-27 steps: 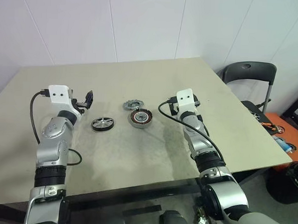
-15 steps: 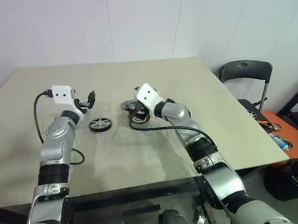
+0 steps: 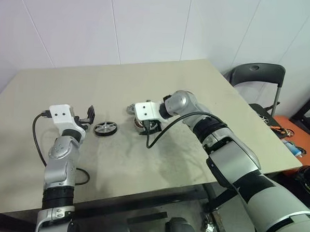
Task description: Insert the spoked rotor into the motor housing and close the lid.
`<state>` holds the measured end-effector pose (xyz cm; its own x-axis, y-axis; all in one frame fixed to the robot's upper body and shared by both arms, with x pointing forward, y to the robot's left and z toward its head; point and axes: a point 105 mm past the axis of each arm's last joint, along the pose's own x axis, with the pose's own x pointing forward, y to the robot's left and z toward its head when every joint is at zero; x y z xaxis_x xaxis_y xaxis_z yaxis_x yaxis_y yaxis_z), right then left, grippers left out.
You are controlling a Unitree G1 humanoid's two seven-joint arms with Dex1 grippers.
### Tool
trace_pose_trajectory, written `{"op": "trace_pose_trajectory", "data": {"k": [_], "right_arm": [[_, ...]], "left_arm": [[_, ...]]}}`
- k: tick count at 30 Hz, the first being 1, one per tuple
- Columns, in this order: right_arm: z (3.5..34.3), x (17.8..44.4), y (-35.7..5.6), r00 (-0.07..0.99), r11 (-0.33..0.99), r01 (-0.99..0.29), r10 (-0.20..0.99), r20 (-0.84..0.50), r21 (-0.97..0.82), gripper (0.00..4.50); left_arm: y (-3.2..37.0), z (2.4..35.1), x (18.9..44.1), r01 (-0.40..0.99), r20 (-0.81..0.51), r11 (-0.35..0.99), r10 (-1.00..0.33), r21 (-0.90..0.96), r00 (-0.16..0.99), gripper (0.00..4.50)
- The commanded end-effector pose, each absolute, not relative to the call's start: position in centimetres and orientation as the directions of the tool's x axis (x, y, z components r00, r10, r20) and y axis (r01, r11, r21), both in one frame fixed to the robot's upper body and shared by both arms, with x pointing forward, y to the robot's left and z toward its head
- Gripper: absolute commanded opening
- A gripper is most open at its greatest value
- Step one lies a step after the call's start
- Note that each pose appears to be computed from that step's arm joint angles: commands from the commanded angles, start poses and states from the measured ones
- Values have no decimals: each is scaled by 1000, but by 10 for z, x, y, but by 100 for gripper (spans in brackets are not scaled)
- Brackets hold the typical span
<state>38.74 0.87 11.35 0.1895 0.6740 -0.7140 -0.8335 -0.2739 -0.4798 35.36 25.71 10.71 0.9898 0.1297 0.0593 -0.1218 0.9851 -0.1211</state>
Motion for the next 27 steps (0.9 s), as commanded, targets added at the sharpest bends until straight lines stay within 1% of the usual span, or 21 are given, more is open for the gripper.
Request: {"op": "trace_pose_trajectory", "data": {"k": [1, 4, 6, 12, 17, 26, 27], "right_arm": [[116, 389, 8, 195, -329, -801, 645, -739, -499, 438], [111, 389, 6, 196, -326, -810, 632, -750, -487, 438], [105, 393, 1, 235, -312, -805, 614, -754, -505, 438], [99, 399, -7, 279, -267, -816, 596, -753, -513, 438], [90, 406, -15, 348, -192, -824, 572, -743, -534, 438], [80, 407, -19, 367, -171, -828, 554, -747, -534, 438], [81, 407, -16, 376, -161, -823, 563, -736, -544, 420]], "left_arm": [[259, 128, 351, -130, 138, 984, 147, -124, 979, 409], [259, 127, 350, -137, 135, 983, 154, -126, 979, 409], [259, 125, 349, -139, 133, 982, 155, -126, 979, 409], [255, 123, 350, -137, 124, 982, 153, -130, 980, 409], [249, 121, 351, -126, 116, 983, 142, -134, 983, 409], [248, 118, 350, -127, 107, 983, 142, -135, 984, 409], [248, 118, 349, -128, 106, 982, 143, -136, 984, 410]]}}
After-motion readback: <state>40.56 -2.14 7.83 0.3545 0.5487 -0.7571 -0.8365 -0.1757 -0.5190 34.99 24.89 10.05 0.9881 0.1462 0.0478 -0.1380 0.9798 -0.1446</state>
